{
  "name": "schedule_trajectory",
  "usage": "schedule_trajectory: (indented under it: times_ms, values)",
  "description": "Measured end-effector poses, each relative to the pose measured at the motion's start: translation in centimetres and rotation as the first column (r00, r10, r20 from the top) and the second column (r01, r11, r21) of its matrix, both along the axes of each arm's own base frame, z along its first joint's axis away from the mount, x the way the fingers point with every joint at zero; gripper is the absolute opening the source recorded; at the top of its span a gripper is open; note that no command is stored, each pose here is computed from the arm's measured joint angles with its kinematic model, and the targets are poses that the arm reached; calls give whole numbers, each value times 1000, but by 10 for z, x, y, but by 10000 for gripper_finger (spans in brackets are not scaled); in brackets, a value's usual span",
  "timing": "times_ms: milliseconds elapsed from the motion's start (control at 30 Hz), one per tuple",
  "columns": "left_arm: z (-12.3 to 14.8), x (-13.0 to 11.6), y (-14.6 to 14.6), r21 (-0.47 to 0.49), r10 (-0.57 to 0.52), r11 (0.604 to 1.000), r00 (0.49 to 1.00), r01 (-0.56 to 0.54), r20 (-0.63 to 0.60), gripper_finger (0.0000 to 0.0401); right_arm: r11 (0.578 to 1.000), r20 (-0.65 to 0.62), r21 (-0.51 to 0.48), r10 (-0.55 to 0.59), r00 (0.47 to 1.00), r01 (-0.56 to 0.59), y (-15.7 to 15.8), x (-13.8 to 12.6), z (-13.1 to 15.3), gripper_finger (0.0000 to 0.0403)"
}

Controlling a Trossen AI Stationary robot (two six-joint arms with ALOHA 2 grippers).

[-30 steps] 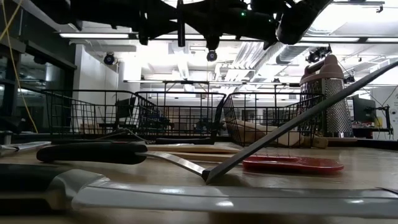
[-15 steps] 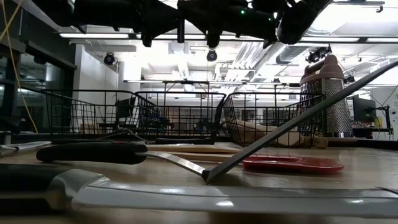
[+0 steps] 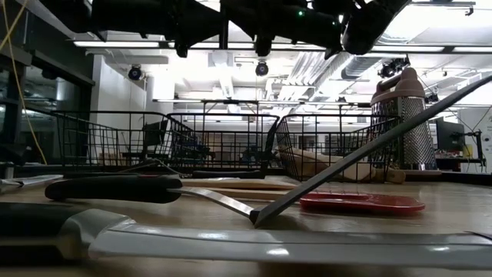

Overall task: Pick & Place Kitchen Items
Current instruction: Put the black knife into the middle black wire basket

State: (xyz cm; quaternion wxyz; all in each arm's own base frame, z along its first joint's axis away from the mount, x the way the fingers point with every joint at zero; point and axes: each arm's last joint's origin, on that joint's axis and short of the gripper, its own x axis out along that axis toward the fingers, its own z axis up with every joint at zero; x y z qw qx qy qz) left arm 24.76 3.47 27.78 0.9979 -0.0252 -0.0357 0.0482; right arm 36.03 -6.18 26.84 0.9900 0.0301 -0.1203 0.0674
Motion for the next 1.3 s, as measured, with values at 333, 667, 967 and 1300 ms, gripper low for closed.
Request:
schedule_trajectory:
  times_ms: [333,667,967,1300]
  values:
    - [3,0,-1,9,-41,999,999,41,35,132,1000,6,-25,2,1000,-1,2,0,0,74]
    - [-2,12,0,1,-41,999,999,41,10,132,1000,0,-24,0,1000,0,2,0,0,74]
    - [-4,28,2,17,-63,998,998,64,-25,132,1000,-25,-18,0,1000,0,2,1,-2,74]
    - [-5,27,2,55,-59,997,997,62,-57,84,1000,-42,-4,-4,999,4,1,1,-4,74]
